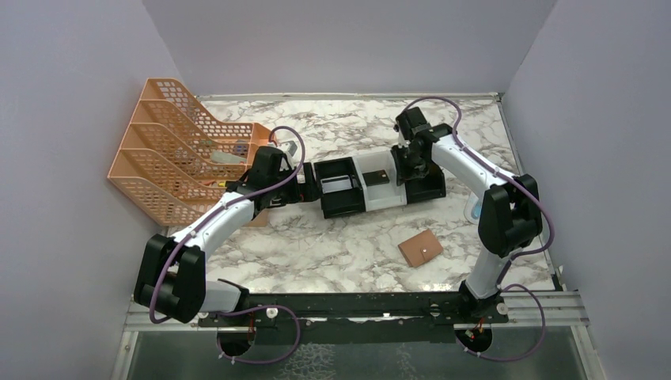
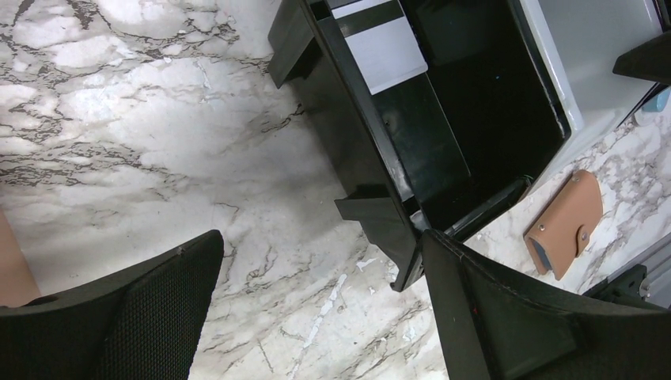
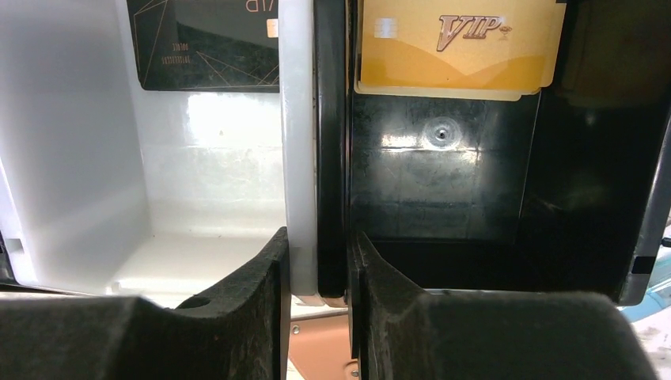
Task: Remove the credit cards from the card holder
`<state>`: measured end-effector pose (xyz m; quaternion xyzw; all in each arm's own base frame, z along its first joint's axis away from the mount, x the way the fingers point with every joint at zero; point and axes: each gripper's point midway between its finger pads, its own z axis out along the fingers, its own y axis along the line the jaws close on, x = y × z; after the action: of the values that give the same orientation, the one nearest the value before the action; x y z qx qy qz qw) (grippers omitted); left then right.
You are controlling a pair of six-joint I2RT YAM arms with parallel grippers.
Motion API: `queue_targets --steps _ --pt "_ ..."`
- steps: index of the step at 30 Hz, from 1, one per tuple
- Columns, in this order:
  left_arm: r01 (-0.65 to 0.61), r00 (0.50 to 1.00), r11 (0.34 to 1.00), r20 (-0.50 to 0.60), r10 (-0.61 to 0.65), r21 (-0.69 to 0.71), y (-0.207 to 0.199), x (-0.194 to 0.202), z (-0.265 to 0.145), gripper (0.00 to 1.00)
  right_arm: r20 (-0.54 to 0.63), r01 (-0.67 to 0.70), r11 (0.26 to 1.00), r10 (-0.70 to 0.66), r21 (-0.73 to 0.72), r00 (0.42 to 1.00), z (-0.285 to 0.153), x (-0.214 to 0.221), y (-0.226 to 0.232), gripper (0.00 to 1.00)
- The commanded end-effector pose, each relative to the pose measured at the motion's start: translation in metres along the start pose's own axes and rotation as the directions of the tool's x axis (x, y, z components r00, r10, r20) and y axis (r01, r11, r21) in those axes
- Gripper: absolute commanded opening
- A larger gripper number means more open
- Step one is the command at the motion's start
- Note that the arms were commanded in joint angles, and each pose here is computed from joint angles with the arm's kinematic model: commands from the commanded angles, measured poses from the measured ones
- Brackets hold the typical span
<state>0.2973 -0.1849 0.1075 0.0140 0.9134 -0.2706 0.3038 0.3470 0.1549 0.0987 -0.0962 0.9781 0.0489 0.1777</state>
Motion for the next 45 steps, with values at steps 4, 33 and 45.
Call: queue_targets --steps 4,33,45 --pt "-0.027 0.999 1.0 0.019 0.026 0.014 -0.007 -0.008 -0.004 0.99 0.117 -0.095 0.982 0.114 -0.161 0.987 -0.004 -0.024 0.033 0.13" --pt "-0.02 0.999 0.999 0.041 0.022 -0.048 0.003 -0.008 -0.012 0.99 0.124 -0.126 0.974 0.151 -0.19 0.981 0.036 -0.011 0.058 0.24" --pt "-0.019 0.994 0.994 0.108 0.031 -0.108 0.012 -0.016 -0.026 0.99 0.212 -0.117 0.969 0.164 -0.217 0.963 0.016 -0.022 0.059 0.45"
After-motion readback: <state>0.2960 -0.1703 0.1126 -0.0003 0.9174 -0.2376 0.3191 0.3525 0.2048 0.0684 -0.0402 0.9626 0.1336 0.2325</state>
